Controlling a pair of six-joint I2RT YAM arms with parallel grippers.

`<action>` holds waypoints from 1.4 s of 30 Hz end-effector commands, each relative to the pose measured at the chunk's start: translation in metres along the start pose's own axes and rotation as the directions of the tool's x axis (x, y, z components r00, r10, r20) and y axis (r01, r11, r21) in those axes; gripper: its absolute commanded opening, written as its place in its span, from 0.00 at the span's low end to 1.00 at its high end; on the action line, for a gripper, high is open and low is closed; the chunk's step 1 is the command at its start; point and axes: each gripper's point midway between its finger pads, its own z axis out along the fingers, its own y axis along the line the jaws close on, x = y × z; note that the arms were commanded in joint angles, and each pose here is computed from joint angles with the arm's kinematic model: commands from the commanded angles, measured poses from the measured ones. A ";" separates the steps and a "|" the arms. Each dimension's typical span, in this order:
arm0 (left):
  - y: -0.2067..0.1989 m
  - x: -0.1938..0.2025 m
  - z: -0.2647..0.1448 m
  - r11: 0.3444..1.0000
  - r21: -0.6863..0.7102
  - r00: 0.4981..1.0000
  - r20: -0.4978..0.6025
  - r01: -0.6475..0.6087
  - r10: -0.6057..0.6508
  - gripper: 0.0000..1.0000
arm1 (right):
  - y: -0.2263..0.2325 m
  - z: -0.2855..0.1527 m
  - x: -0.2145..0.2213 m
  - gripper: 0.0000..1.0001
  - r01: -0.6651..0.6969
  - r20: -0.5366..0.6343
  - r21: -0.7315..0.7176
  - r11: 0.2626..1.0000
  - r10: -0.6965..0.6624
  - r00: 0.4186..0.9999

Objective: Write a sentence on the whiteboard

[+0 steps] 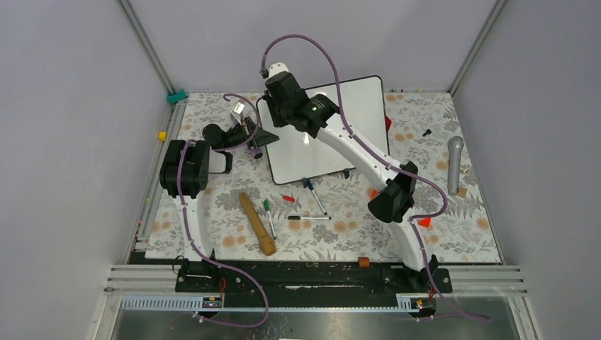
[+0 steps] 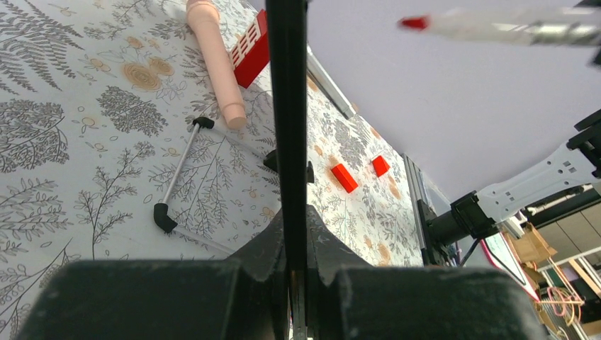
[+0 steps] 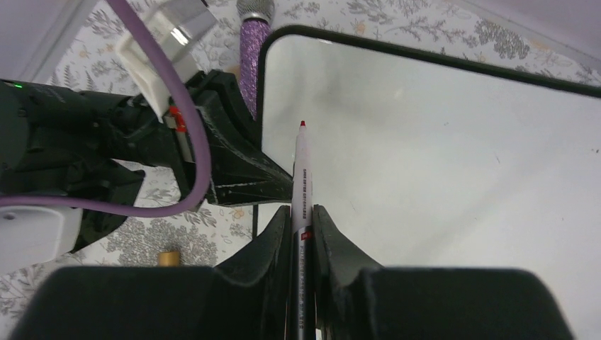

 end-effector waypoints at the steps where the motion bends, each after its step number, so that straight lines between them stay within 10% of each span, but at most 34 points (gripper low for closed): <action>1: -0.013 0.018 -0.003 0.997 0.040 0.996 -0.051 -0.072 0.074 0.00 | -0.009 -0.007 -0.014 0.00 -0.006 0.045 -0.007 1.000 0.007 0.999; 42: -0.010 0.014 -0.002 0.997 0.048 0.997 -0.058 -0.055 0.058 0.00 | -0.047 -0.010 -0.059 0.00 -0.115 0.131 -0.023 0.993 0.117 0.984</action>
